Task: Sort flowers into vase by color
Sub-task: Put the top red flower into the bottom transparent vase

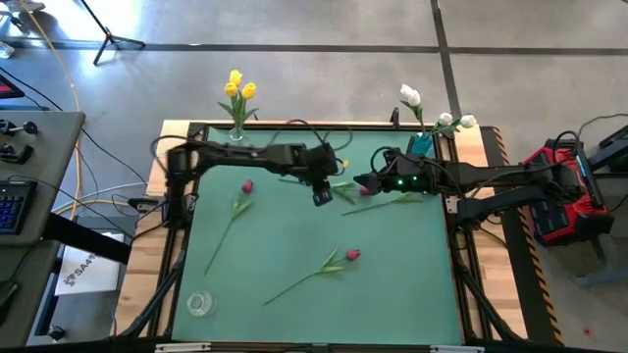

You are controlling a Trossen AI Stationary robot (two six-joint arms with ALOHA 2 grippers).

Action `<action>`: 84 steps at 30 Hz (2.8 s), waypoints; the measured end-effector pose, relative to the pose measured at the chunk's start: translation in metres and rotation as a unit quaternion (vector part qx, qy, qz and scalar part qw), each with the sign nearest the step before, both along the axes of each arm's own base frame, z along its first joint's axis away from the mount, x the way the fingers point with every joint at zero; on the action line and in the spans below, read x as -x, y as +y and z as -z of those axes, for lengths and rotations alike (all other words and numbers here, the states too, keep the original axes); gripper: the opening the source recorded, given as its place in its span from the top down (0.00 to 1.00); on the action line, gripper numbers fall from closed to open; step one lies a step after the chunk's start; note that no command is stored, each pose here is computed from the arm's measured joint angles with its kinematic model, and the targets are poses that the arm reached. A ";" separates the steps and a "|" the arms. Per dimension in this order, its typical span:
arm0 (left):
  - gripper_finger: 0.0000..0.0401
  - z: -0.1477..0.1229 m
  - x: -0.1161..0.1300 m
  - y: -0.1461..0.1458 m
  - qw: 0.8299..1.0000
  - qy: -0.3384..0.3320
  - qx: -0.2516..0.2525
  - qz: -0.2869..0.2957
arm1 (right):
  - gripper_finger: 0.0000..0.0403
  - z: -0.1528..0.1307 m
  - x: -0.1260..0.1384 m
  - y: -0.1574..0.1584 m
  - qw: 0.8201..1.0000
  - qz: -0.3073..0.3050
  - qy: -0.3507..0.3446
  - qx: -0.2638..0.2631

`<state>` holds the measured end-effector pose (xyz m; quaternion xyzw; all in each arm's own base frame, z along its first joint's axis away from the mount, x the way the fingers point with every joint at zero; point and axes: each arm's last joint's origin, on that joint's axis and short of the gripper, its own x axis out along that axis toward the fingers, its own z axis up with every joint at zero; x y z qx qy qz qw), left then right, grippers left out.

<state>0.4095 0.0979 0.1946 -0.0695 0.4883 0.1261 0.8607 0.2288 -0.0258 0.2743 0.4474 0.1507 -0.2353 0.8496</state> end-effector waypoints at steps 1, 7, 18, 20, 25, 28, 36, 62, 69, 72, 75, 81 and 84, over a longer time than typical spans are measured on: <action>0.60 0.010 -0.003 0.002 1.000 0.013 0.001 0.002 | 0.55 0.000 0.000 0.001 1.000 -0.004 0.002 -0.005; 0.59 0.054 -0.008 0.010 0.997 0.072 0.018 0.004 | 0.55 0.005 0.002 0.011 0.999 -0.018 0.027 -0.015; 0.78 0.074 -0.008 0.018 0.995 0.094 0.027 -0.033 | 0.55 0.009 0.004 0.014 0.999 -0.005 0.049 -0.011; 0.85 0.074 -0.008 0.018 0.995 0.095 0.028 -0.034 | 0.55 0.008 0.004 0.014 0.999 -0.006 0.050 -0.009; 0.98 0.069 -0.007 0.018 0.993 0.084 0.067 -0.053 | 0.55 0.008 0.004 0.014 0.999 -0.004 0.050 -0.006; 0.97 0.061 -0.004 0.020 0.988 0.073 0.096 -0.096 | 0.55 0.008 0.004 0.014 0.999 -0.004 0.050 -0.006; 1.00 0.014 0.002 0.021 0.980 -0.004 0.134 -0.147 | 0.55 0.010 0.005 0.015 0.998 -0.011 0.062 0.000; 1.00 -0.227 0.101 -0.063 0.916 -0.377 -0.093 -0.106 | 0.55 0.011 0.009 -0.014 0.986 0.004 0.114 0.124; 1.00 -0.242 0.146 -0.102 0.915 -0.367 -0.140 -0.090 | 0.55 0.011 0.009 -0.016 0.989 0.050 0.099 0.094; 1.00 -0.226 0.173 -0.122 0.915 -0.374 -0.127 -0.088 | 0.55 0.011 0.009 -0.011 0.992 0.067 0.083 0.063; 1.00 -0.201 0.203 -0.138 0.908 -0.394 -0.109 -0.092 | 0.55 0.010 0.008 -0.001 0.993 0.088 0.067 0.046; 1.00 -0.155 0.255 -0.146 0.886 -0.450 -0.072 -0.082 | 0.55 0.010 0.007 0.026 0.989 0.141 0.028 0.031; 1.00 -0.134 0.273 -0.144 0.878 -0.467 -0.062 -0.084 | 0.55 0.010 0.004 0.036 0.987 0.159 0.002 0.024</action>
